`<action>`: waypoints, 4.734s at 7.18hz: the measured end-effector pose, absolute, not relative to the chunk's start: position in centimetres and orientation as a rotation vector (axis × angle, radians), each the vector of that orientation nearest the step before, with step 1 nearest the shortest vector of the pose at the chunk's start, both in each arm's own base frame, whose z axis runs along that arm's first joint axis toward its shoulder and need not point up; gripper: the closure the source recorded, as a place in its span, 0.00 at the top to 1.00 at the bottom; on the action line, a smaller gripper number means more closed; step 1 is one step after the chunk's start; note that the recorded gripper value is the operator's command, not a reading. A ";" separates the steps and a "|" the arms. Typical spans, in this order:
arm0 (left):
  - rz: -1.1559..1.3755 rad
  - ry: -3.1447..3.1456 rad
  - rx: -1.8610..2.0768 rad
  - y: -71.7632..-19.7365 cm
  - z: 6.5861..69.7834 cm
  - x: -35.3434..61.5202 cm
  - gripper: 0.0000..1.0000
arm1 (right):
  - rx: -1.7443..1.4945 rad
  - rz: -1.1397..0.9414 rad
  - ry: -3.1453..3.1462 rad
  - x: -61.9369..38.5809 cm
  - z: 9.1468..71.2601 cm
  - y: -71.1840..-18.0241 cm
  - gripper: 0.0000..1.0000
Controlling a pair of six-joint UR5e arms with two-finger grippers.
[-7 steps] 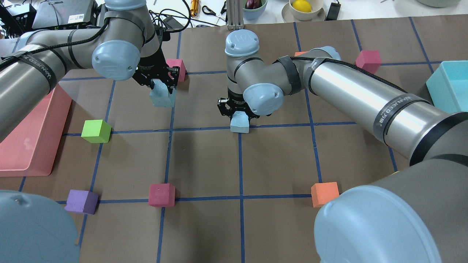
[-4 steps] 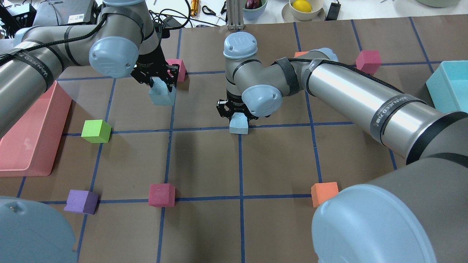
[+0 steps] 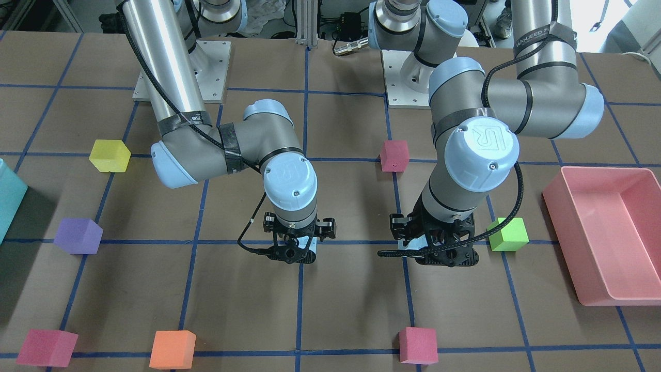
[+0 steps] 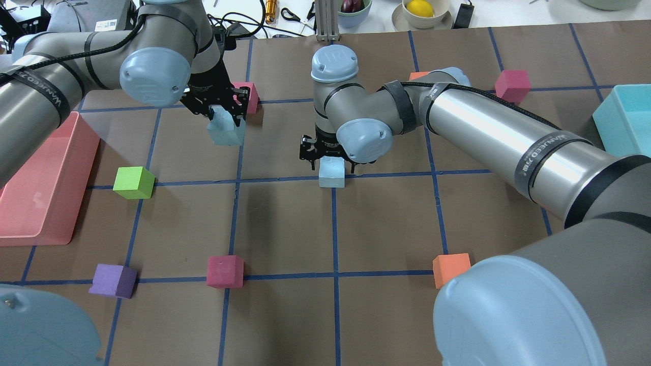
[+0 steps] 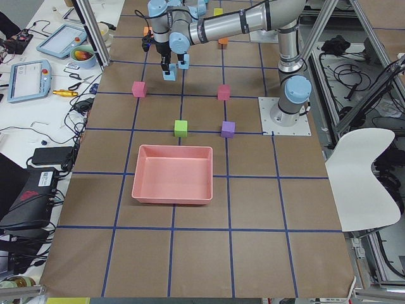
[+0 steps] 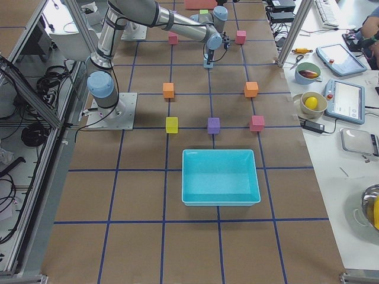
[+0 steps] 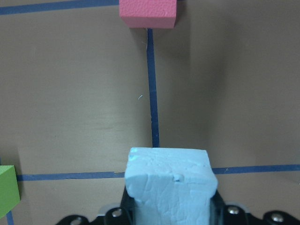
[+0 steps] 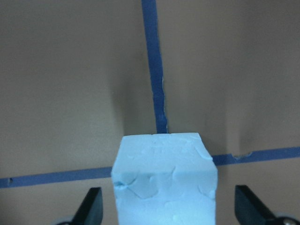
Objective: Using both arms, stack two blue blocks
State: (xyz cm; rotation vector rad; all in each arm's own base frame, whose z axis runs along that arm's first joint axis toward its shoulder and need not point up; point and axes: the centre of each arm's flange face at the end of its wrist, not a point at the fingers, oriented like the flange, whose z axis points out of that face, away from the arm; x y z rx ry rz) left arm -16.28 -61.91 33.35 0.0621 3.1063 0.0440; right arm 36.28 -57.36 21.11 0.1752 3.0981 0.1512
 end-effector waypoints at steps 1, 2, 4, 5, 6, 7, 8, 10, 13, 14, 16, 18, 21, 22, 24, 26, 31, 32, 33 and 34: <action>0.048 3.122 0.046 -61.7 33.4 -17.2 0.01 | 0.174 0.118 3.098 35.9 22.7 -58.0 1.00; 0.053 3.137 0.022 -61.4 33.2 -18.5 0.01 | 0.177 0.087 3.097 34.9 25.2 -58.9 1.00; 0.067 3.147 0.010 -60.3 32.7 -21.7 0.01 | 0.160 0.058 3.116 30.1 31.3 -60.4 1.00; 0.069 3.147 0.003 -59.7 32.5 -23.7 0.01 | 0.146 0.061 3.121 27.1 34.0 -60.4 1.00; 0.062 3.161 -0.022 -58.8 32.3 -26.7 0.01 | 0.101 0.083 3.128 24.1 36.5 -59.9 1.00; 0.059 3.185 -0.046 -57.8 31.9 -29.9 0.01 | 0.062 0.100 3.131 21.7 38.7 -59.1 1.00; 0.067 3.196 -0.058 -56.8 31.1 -32.7 0.01 | 0.035 0.104 3.131 19.9 40.3 -58.0 1.00; 0.043 3.207 -0.074 -56.4 29.1 -35.6 0.01 | 0.012 0.123 3.131 17.7 41.0 -55.0 1.00; 0.044 3.205 -0.081 -56.6 27.7 -36.4 0.01 | 0.017 0.102 3.131 17.0 42.0 -51.7 1.00; 0.048 3.203 -0.079 -56.6 27.5 -36.5 0.03 | 0.025 0.085 3.137 16.8 42.9 -51.7 1.00; 0.060 3.199 -0.078 -56.4 27.1 -36.4 0.29 | 0.023 0.056 3.148 15.8 44.5 -51.4 1.00; 0.076 3.194 -0.079 -56.4 26.4 -36.4 0.55 | 0.008 0.033 3.150 12.9 45.5 -51.6 1.00; 0.087 3.189 -0.085 -56.7 25.8 -36.5 1.00 | 0.002 -0.020 3.154 11.4 47.4 -50.3 1.00; 0.066 3.194 -0.084 -56.7 26.6 -36.5 1.00 | 0.006 -0.032 3.155 11.5 47.9 -49.7 1.00; 0.000 3.185 -0.082 -56.6 30.5 -35.3 1.00 | 0.035 -0.033 3.155 11.7 47.9 -48.6 1.00; -0.042 3.166 -0.060 -57.1 36.7 -30.1 1.00 | 0.059 -0.032 3.151 11.8 47.8 -47.6 1.00; -0.138 3.143 0.146 -50.7 52.3 -16.0 1.00 | 0.055 0.037 3.149 12.2 47.5 -45.9 1.00; -0.151 3.138 0.160 -49.4 53.3 -14.9 1.00 | 0.053 0.040 3.146 12.2 47.4 -45.9 1.00; -0.149 3.137 0.172 -48.6 53.5 -14.1 1.00 | 0.051 0.041 3.145 12.3 47.4 -45.9 1.00; -0.144 3.139 0.173 -48.0 53.1 -13.7 1.00 | 0.048 0.042 3.146 12.4 47.4 -45.8 1.00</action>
